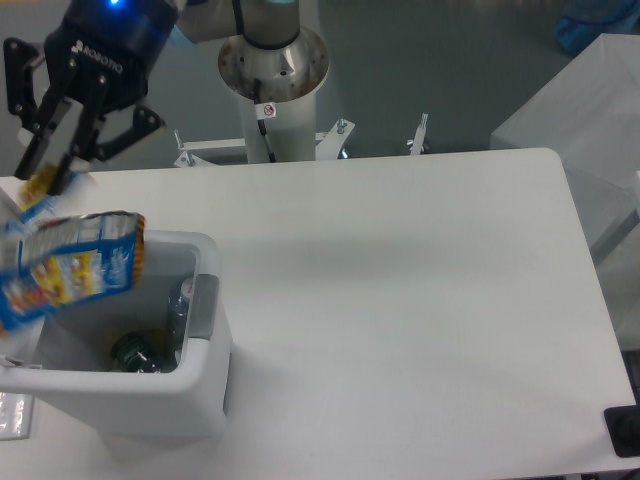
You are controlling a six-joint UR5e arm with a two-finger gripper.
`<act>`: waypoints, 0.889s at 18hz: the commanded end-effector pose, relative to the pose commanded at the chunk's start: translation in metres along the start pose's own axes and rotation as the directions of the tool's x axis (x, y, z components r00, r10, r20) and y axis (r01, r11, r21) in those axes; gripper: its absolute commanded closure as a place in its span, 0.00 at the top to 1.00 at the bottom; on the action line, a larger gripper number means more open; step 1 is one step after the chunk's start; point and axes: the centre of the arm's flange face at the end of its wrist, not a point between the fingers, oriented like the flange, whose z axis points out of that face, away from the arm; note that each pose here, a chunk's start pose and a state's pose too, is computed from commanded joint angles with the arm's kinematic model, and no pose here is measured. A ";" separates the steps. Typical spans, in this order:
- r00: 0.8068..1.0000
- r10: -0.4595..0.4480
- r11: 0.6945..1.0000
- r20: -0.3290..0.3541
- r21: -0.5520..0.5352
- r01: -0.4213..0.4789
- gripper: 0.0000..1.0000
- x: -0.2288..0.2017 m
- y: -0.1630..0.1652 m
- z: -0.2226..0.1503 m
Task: Place the trash in the trash can
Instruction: 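Release the snack bag into the bin and raise the gripper away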
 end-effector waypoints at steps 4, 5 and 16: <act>0.993 -0.097 0.995 0.072 -0.018 0.098 1.00 -0.063 0.027 -0.007; 0.989 -0.121 0.992 0.090 -0.018 0.123 1.00 -0.079 0.033 -0.010; 0.949 -0.106 0.989 0.298 -0.067 0.131 1.00 -0.190 0.072 -0.037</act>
